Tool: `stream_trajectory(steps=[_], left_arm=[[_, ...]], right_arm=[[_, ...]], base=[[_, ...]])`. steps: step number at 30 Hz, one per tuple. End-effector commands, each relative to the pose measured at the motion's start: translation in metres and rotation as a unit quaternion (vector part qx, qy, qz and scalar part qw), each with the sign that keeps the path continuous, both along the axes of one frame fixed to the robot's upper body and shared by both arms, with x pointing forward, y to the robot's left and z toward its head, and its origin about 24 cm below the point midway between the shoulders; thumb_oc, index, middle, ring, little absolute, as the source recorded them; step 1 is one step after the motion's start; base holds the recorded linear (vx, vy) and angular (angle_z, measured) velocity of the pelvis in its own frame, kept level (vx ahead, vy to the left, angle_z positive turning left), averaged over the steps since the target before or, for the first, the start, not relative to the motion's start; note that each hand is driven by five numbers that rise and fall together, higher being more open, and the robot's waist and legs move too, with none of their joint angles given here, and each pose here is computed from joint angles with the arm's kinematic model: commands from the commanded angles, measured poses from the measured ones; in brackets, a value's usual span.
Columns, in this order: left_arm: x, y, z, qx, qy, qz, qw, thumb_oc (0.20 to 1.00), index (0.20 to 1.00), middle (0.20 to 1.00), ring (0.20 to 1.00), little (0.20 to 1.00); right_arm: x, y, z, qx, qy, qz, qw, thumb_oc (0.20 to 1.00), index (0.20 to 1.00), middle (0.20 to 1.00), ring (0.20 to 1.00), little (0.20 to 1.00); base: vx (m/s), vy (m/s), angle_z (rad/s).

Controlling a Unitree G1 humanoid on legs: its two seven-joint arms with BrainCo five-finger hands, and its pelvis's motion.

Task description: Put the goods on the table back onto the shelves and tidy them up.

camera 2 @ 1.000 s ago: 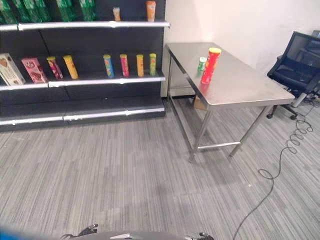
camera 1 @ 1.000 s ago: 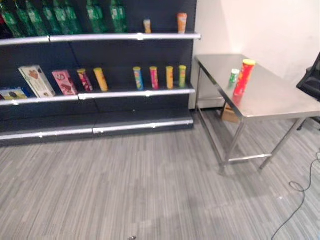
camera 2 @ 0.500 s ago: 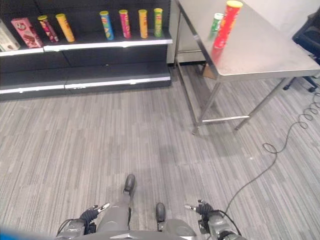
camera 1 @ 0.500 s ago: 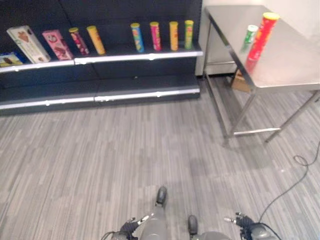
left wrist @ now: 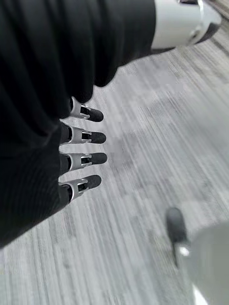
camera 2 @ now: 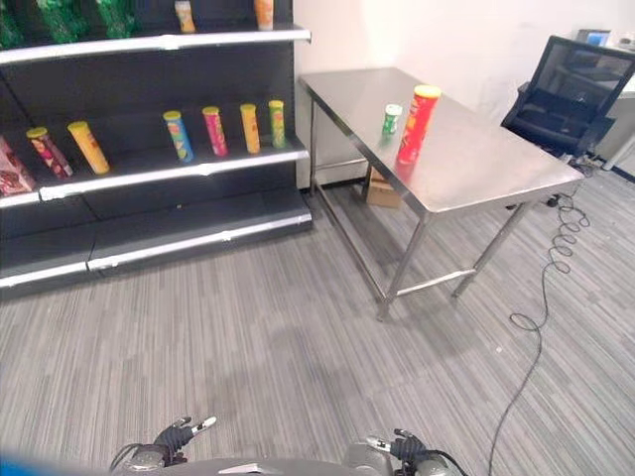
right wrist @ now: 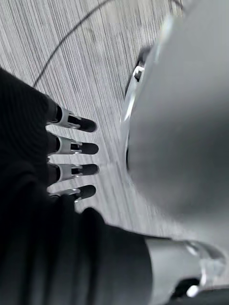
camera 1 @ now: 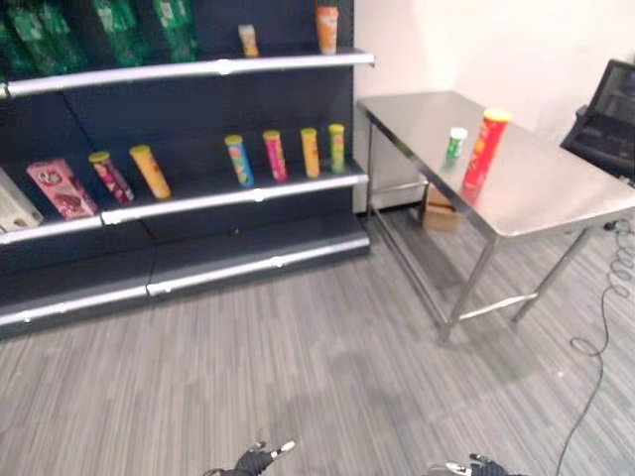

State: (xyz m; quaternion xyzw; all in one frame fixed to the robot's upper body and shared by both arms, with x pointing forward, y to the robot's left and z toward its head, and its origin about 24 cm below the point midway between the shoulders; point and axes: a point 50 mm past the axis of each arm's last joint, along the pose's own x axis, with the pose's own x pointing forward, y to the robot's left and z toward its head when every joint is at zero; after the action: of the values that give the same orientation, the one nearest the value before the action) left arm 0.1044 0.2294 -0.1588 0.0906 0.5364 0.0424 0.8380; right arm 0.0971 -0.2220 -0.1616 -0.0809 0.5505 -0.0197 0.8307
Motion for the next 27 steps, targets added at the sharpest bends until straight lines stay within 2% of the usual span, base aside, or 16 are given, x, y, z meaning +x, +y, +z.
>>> stream_trajectory(steps=[1, 4, 13, 27], left_arm=[[0.012, 0.008, 0.006, 0.011, -0.026, -0.016, 0.999, 1.0, 1.0, 1.0, 1.0, 1.0], [0.015, 0.004, 0.006, 0.003, -0.032, -0.012, 0.999, 1.0, 1.0, 1.0, 1.0, 1.0], [-0.004, -0.012, -0.003, -0.017, 0.002, -0.028, 0.999, 1.0, 1.0, 1.0, 1.0, 1.0], [0.003, -0.008, 0.0, -0.013, -0.015, -0.008, 1.0, 1.0, 1.0, 1.0, 1.0, 1.0]], right_arm=[[0.002, -0.01, 0.002, -0.014, 0.001, -0.007, 1.0, 1.0, 1.0, 1.0, 1.0, 1.0], [-0.001, -0.014, 0.002, -0.02, 0.007, -0.014, 1.0, 1.0, 1.0, 1.0, 1.0, 1.0], [-0.011, -0.023, 0.002, -0.031, 0.025, -0.005, 0.999, 1.0, 1.0, 1.0, 1.0, 1.0], [-0.017, -0.023, 0.001, -0.038, 0.037, 0.003, 0.999, 1.0, 1.0, 1.0, 1.0, 1.0]], base=[[0.4, -0.059, 0.37], [0.41, -0.036, 0.32], [0.44, -0.131, 0.38], [0.3, -0.092, -0.04]])
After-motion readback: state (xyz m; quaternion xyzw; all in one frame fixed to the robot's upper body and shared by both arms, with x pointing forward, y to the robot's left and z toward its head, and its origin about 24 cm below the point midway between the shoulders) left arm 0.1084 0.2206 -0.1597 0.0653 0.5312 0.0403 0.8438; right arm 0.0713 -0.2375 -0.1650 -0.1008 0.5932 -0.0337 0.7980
